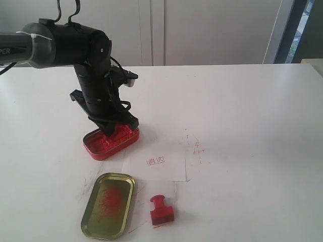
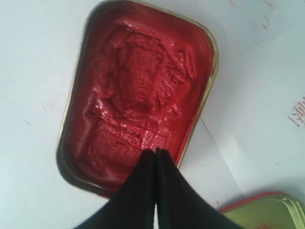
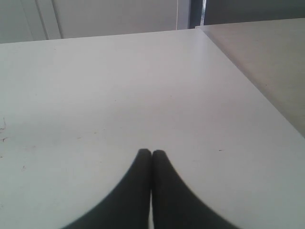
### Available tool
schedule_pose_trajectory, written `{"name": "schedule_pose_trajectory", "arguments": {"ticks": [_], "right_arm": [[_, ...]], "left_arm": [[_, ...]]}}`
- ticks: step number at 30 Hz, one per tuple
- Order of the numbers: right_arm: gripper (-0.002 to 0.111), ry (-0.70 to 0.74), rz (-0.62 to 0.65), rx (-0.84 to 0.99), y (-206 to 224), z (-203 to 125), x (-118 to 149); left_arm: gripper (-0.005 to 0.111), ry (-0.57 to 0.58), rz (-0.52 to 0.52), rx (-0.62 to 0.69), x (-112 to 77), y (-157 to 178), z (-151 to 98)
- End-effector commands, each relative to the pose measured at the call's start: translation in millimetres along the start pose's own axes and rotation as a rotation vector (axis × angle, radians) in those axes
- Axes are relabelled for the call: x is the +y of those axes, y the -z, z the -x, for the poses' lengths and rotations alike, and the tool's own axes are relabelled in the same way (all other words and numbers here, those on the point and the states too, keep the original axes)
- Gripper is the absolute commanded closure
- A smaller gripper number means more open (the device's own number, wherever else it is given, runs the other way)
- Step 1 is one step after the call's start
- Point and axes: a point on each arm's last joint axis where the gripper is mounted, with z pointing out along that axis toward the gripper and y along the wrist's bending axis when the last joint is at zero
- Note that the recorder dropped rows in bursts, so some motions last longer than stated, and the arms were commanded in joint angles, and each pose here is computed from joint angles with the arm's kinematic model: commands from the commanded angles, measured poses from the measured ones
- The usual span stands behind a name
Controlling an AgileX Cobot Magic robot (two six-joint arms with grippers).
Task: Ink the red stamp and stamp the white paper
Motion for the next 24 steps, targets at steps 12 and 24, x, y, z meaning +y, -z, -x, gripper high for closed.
{"name": "schedule_pose_trajectory", "arguments": {"ticks": [12, 24], "right_arm": [[0.108, 0.004, 0.005, -0.013, -0.3, -0.2, 0.2], [0.108, 0.004, 0.005, -0.013, -0.3, -0.2, 0.2]], "left_arm": [[0.107, 0.025, 0.023, -0.022, 5.7, 6.6, 0.6], [0.107, 0.171, 0.012, 0.001, 48.7, 6.2, -7.2]]}}
